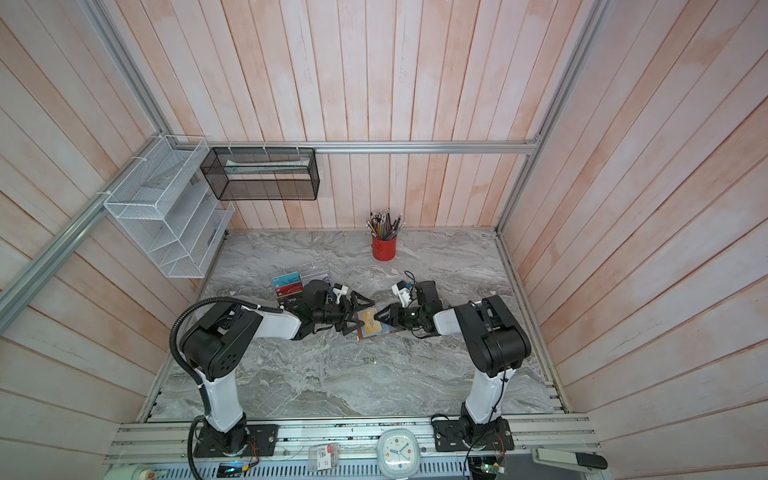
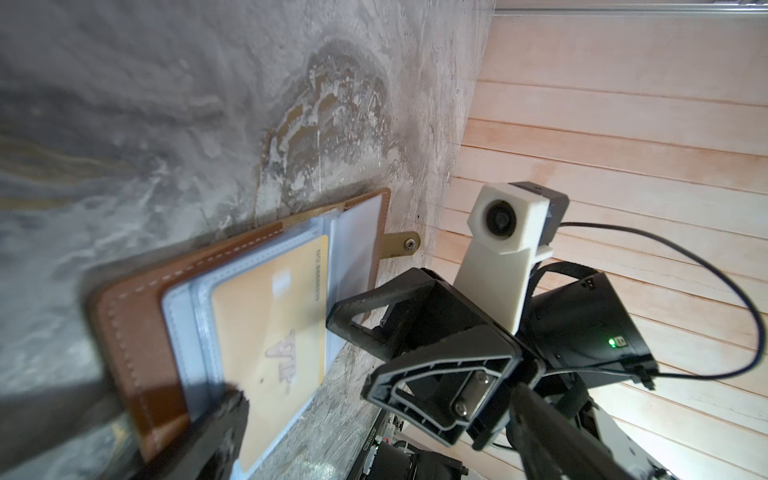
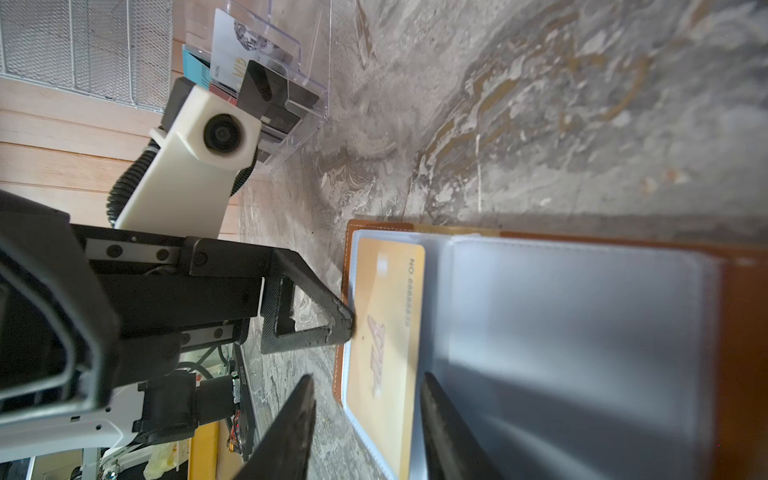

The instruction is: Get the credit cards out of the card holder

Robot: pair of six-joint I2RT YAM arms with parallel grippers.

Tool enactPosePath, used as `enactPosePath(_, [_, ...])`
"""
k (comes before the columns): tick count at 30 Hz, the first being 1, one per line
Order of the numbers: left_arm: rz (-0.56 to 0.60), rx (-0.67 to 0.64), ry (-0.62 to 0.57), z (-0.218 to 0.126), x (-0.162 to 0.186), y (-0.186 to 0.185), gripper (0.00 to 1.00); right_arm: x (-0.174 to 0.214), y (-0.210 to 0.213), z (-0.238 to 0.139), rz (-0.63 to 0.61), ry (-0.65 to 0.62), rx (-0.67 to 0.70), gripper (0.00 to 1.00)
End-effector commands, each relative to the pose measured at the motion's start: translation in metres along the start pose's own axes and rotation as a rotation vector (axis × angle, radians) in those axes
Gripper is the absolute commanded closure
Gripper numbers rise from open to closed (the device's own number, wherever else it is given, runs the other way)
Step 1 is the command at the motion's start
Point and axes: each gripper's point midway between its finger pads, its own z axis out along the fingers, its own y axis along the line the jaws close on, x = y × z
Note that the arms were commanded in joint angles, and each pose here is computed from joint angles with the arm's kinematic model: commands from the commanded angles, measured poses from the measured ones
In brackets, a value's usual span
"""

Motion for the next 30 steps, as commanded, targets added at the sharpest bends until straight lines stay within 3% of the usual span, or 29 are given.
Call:
enactPosePath(1, [-0.021, -0.038, 0.007, 0.002, 0.000, 0.021, 0.00, 0.003, -0.001, 0.005, -0.006, 0.021, -0.020, 0.59])
enactPosePath(30, [-0.061, -0.095, 0.017, -0.004, 0.014, 0.064, 0.00, 0.017, -0.009, 0.003, 0.040, 0.004, -0.101, 0.74])
